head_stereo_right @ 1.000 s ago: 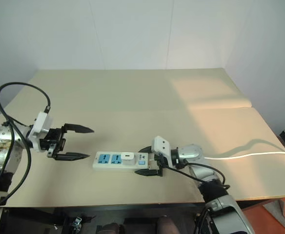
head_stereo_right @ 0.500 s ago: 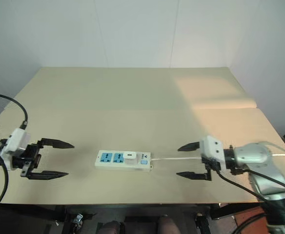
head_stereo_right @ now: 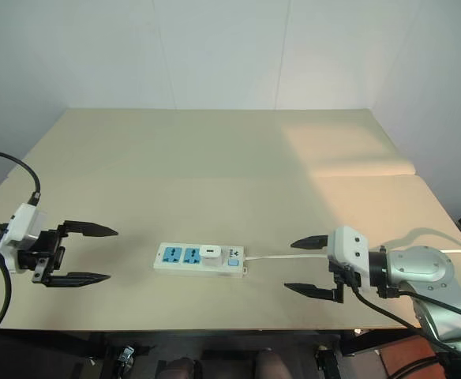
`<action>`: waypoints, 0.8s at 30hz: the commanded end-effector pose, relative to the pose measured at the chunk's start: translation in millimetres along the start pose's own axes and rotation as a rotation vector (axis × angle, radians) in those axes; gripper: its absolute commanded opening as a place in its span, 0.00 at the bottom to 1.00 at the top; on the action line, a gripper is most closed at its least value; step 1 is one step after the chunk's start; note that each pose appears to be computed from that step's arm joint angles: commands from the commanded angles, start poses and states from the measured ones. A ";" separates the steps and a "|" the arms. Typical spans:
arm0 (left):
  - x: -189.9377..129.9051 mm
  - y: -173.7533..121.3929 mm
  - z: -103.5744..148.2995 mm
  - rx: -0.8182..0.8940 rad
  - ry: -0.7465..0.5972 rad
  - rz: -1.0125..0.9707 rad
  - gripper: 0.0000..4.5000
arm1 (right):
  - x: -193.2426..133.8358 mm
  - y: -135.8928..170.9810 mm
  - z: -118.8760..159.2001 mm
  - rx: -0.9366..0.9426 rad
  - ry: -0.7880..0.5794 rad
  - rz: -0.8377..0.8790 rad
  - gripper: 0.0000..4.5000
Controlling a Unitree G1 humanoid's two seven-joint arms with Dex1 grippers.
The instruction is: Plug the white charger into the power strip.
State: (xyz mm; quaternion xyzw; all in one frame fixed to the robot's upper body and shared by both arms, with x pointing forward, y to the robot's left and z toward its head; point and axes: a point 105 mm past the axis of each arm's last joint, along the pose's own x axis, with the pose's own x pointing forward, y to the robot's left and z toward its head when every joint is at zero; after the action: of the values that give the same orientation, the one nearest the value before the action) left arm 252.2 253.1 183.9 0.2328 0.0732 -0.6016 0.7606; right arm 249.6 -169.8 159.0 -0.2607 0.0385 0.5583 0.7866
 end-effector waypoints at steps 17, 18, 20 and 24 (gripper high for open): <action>-26.6 0.1 15.7 -0.040 -0.015 0.079 1.00 | -8.5 3.7 20.2 0.013 -0.071 -0.034 0.99; -25.6 0.2 16.3 -0.037 -0.020 0.082 1.00 | -9.1 3.8 19.4 0.017 -0.067 -0.028 0.99; -23.7 -0.1 17.5 -0.038 -0.031 0.089 1.00 | -10.8 4.1 17.6 0.021 -0.059 -0.017 0.99; -20.6 -6.9 16.1 -0.036 -0.037 0.086 1.00 | -12.3 -1.6 15.3 0.024 -0.046 -0.020 0.99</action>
State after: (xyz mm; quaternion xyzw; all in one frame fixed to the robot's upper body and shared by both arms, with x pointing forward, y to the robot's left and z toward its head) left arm 239.4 263.6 195.2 0.2002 0.0813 -0.5766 0.7879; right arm 241.2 -171.0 164.8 -0.2316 0.0410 0.5590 0.7951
